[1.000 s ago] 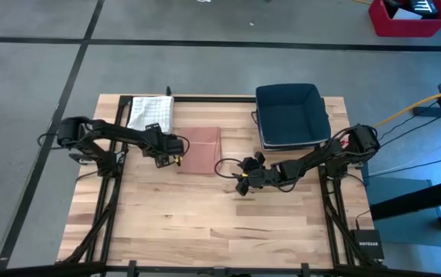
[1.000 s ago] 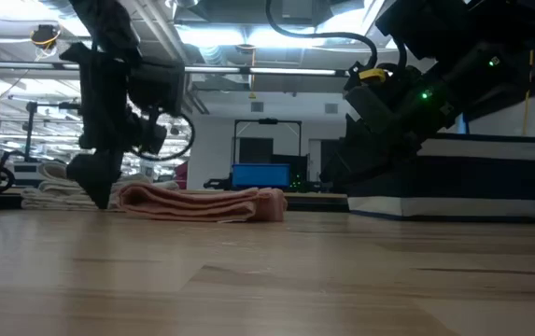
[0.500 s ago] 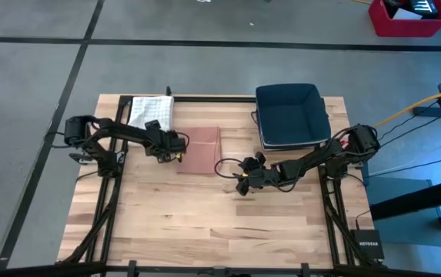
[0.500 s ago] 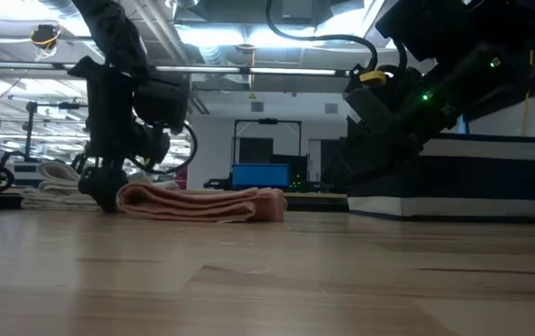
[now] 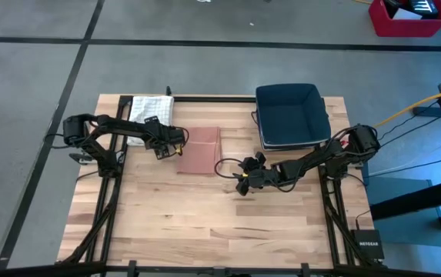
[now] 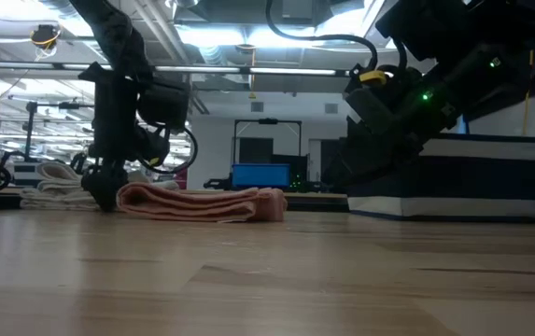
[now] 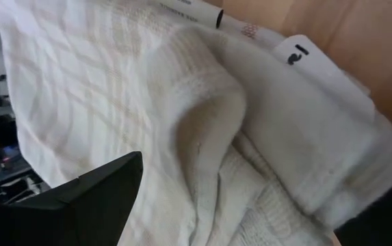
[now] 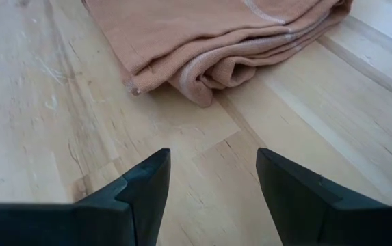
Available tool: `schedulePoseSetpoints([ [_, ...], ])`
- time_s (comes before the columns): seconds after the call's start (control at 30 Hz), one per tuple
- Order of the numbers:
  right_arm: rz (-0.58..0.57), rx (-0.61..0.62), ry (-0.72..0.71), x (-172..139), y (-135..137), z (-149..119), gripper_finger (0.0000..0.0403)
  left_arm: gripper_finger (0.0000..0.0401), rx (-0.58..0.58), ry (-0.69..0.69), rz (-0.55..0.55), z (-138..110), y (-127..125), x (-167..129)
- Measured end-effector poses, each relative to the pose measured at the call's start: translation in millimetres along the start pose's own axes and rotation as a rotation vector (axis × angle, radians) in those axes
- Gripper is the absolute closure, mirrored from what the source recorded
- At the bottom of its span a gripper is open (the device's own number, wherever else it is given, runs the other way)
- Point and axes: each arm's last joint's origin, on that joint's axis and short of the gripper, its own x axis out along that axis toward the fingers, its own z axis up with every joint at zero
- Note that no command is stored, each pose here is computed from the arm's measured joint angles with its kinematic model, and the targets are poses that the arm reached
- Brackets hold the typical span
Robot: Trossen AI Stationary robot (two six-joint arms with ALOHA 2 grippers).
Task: Fold towel
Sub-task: Stack the folded stacked towels on the top of the brown towel
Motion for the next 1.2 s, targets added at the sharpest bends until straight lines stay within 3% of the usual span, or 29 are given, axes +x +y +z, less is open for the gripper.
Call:
schedulePoseSetpoints([
  [0.43, 0.002, 0.003, -0.004, 0.0, 0.3, 0.4, 0.0182, 0.0004, -0.002, -0.018, -0.01, 1.3, -1.9, 0.0],
  [1.03, 0.011, 0.009, -0.012, 0.0, 1.0, 1.4, 0.0182, 0.0004, 0.014, -0.053, 0.064, -2.6, -0.2, 16.8],
  [1.2, 0.016, 0.009, -0.01, 0.0, 1.2, 1.4, 0.0182, 0.0033, 0.002, -0.06, 0.067, -3.2, -0.6, 19.9],
])
